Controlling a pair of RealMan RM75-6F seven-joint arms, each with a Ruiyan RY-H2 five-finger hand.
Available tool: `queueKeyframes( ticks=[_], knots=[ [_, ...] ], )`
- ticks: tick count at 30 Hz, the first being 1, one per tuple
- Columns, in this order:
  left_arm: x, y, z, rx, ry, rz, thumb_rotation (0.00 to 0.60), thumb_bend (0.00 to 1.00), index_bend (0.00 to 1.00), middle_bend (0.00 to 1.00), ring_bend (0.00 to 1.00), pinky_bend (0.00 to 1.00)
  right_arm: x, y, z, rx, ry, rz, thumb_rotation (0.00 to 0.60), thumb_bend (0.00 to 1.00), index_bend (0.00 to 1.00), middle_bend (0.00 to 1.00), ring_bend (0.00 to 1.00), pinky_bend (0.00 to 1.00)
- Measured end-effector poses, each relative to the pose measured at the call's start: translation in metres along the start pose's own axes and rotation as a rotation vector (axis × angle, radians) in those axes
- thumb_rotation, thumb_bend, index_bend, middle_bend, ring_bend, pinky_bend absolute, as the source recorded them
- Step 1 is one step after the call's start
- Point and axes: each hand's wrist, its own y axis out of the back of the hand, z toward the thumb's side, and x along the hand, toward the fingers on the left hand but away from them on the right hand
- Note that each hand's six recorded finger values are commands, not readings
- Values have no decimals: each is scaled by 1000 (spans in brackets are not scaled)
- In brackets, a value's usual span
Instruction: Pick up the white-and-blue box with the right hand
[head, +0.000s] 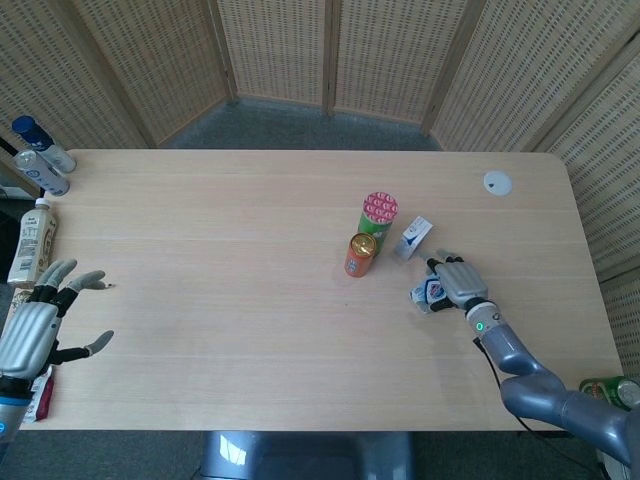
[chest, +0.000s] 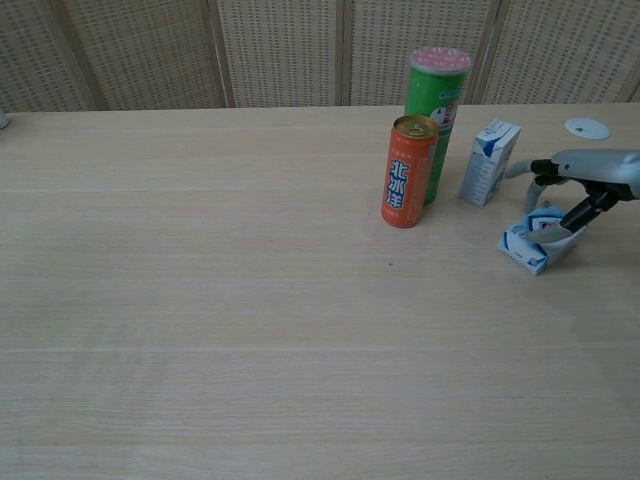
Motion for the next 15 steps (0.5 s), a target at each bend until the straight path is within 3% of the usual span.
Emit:
queueKeyframes(
  ticks=[4, 9, 15],
  knots=[
    [1, -1, 1, -1, -5, -1, 568, 271, 185, 330, 82, 0, 5, 2, -8, 3, -16, -5, 434, 265, 0, 280, 0, 0],
    [3, -2, 4, 0, -15, -3, 568, 271, 184, 330, 82, 0, 15, 7, -3, 30, 21, -15, 443, 267, 0, 17, 0, 0],
    [4, -2, 5, -1, -17, -5, 568, 271, 183, 330, 83, 0, 23, 11, 4, 103, 74, -27, 484, 296, 0, 0, 0, 0]
  ],
)
